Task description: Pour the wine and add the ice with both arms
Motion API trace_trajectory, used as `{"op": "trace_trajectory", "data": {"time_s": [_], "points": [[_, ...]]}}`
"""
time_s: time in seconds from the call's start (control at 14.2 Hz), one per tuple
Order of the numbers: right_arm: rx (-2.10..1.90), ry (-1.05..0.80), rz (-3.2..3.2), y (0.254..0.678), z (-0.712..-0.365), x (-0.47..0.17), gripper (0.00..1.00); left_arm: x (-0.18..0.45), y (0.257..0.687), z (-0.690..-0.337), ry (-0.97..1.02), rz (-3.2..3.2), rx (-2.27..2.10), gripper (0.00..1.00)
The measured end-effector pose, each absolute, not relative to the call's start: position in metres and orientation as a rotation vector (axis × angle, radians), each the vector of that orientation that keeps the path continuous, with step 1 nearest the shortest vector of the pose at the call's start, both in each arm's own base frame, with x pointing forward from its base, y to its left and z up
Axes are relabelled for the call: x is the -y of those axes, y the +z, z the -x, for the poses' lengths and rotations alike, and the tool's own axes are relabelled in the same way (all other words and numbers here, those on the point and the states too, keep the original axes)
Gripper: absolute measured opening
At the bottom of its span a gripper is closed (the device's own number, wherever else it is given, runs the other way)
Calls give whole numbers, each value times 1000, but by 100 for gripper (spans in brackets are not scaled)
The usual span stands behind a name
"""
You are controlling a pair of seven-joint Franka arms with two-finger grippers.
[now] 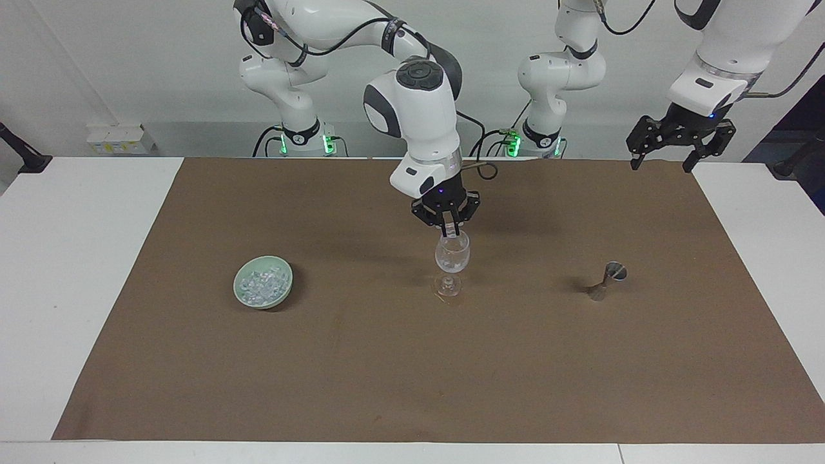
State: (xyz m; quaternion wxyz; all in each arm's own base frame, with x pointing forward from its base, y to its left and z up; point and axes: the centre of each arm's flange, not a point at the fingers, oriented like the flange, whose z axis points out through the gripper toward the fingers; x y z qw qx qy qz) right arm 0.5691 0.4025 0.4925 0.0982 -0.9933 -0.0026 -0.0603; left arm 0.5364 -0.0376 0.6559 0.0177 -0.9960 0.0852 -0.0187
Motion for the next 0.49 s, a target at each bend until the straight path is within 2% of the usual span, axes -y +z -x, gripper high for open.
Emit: {"op": "trace_trajectory", "data": {"time_s": [0.49], "points": [[31, -211, 2952, 484, -570, -403, 22, 38, 656, -536, -58, 3094, -265, 100]]}}
